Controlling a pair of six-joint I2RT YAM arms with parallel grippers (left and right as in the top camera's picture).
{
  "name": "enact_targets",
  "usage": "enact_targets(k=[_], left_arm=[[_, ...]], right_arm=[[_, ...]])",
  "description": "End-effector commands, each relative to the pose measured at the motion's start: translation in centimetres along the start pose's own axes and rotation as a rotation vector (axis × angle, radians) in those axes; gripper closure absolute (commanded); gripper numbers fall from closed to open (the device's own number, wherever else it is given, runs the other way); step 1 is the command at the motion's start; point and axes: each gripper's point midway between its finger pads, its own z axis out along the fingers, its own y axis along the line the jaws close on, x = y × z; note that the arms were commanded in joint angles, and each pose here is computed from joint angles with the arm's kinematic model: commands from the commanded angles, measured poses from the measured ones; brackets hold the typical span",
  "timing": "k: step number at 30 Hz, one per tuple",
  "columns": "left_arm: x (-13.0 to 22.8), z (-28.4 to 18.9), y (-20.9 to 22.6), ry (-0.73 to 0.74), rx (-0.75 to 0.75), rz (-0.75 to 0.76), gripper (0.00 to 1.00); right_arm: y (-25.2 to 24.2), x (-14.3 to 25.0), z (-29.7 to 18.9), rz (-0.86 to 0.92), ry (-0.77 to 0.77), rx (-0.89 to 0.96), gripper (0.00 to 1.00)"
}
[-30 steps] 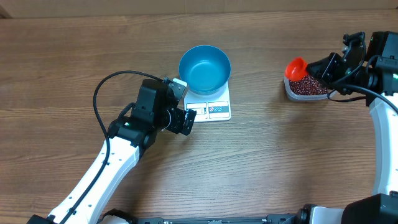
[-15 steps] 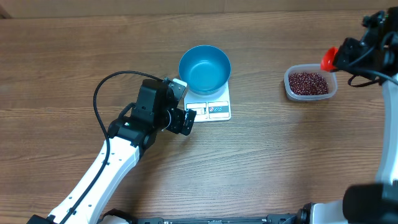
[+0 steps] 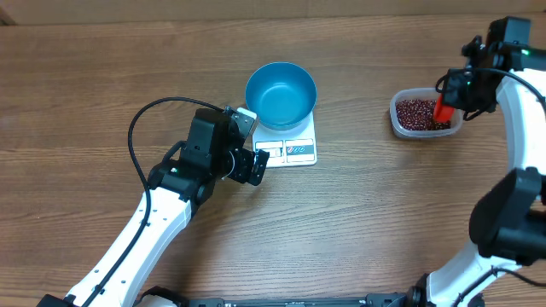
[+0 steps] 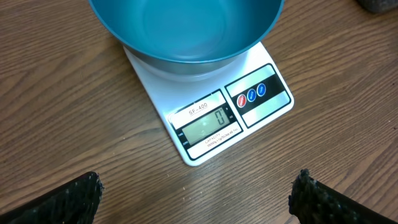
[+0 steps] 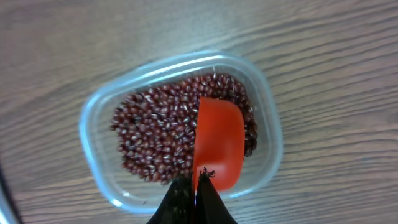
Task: Scoop item into bowl and weigh 150g on scale
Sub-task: 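Lower the red scoop into the bean tub with the right gripper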
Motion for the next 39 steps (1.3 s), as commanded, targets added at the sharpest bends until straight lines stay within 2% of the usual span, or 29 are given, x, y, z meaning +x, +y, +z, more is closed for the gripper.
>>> enact_targets(k=[1,4,7,11,17,30,39], left_arm=[[-0.1,-0.5,0.1,-0.016,-0.006,-0.011,0.00],[-0.1,-0.5,0.1,-0.016,-0.005,-0.011,0.00],[-0.1,-0.5,0.1,-0.016,-0.006,-0.011,0.00],[-0.1,-0.5,0.1,-0.016,-0.006,-0.011,0.00],[-0.1,-0.5,0.1,-0.016,-0.006,-0.011,0.00],[-0.1,-0.5,0.1,-0.016,-0.006,-0.011,0.00],[-0.1,-0.5,0.1,-0.016,-0.005,-0.010,0.00]], right_arm=[[-0.6,0.4,2.2,-0.020,0.050,0.018,0.96],[-0.6,1.5,4.7,-0.014,0.123,0.004,0.96],[1.2,2.3,5.9,-0.005,0.168,-0.105,0.96],[3.4,2.5,5.8,-0.024,0.178,-0.251,0.96],[3.6,2.4,5.1,0.049,0.168,-0.400,0.96],[1.0,4.2,6.9,0.300,0.182,-0.540,0.96],[0.1,3.5,6.4,0.372,0.151,-0.601,0.96]])
